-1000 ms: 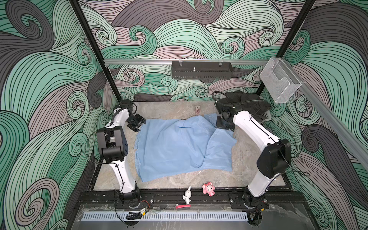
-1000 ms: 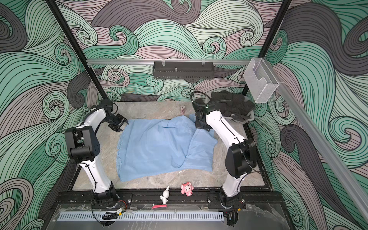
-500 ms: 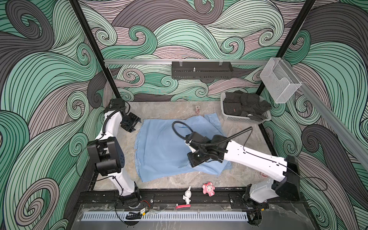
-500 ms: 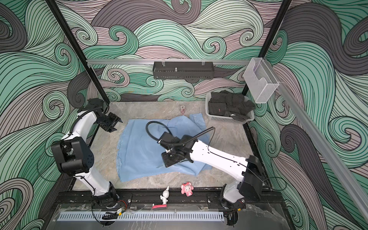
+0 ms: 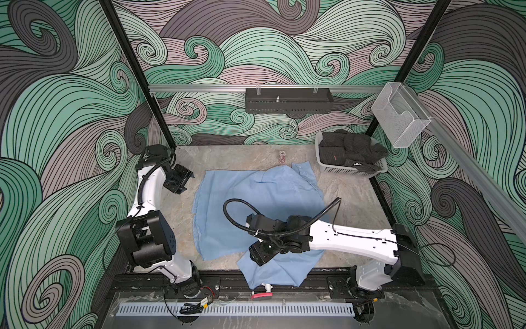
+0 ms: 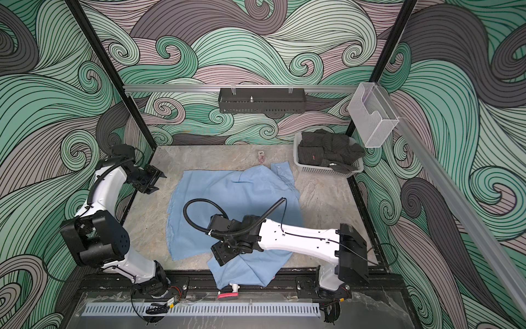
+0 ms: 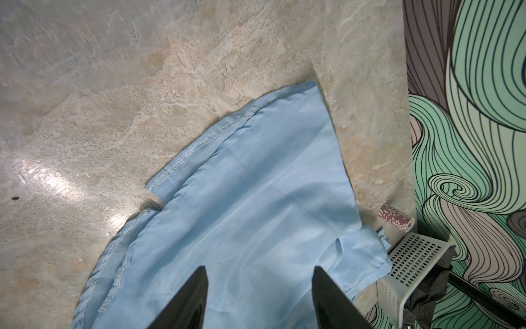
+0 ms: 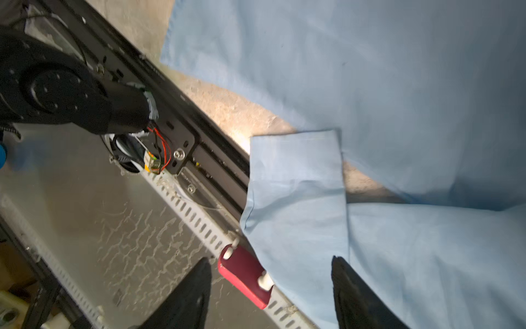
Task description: Fold and stack the long sleeve shirts
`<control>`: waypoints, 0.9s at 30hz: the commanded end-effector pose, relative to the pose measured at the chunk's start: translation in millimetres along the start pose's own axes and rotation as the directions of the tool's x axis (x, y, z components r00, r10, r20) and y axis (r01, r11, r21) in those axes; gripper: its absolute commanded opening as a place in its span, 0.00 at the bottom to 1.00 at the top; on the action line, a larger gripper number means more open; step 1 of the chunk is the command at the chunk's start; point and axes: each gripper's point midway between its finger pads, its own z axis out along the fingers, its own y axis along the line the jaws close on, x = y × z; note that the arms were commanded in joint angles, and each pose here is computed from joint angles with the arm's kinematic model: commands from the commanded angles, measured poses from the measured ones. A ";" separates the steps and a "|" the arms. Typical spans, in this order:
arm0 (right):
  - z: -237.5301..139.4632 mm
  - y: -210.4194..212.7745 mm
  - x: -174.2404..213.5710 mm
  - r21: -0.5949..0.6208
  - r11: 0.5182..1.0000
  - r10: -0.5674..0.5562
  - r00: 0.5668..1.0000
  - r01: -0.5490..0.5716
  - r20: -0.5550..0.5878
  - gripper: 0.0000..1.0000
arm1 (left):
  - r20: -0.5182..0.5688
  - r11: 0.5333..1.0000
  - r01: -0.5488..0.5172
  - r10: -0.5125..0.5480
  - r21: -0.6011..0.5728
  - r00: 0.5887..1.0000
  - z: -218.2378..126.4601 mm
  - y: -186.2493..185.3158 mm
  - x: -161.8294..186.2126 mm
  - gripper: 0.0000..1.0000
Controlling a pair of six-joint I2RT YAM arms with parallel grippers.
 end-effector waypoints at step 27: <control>58.1 -371.8 -55.2 0.485 0.555 0.729 0.676 -0.676 0.108 0.67 | -0.252 0.946 -0.011 -0.074 -0.323 0.965 183.1 7.8 9.1 0.54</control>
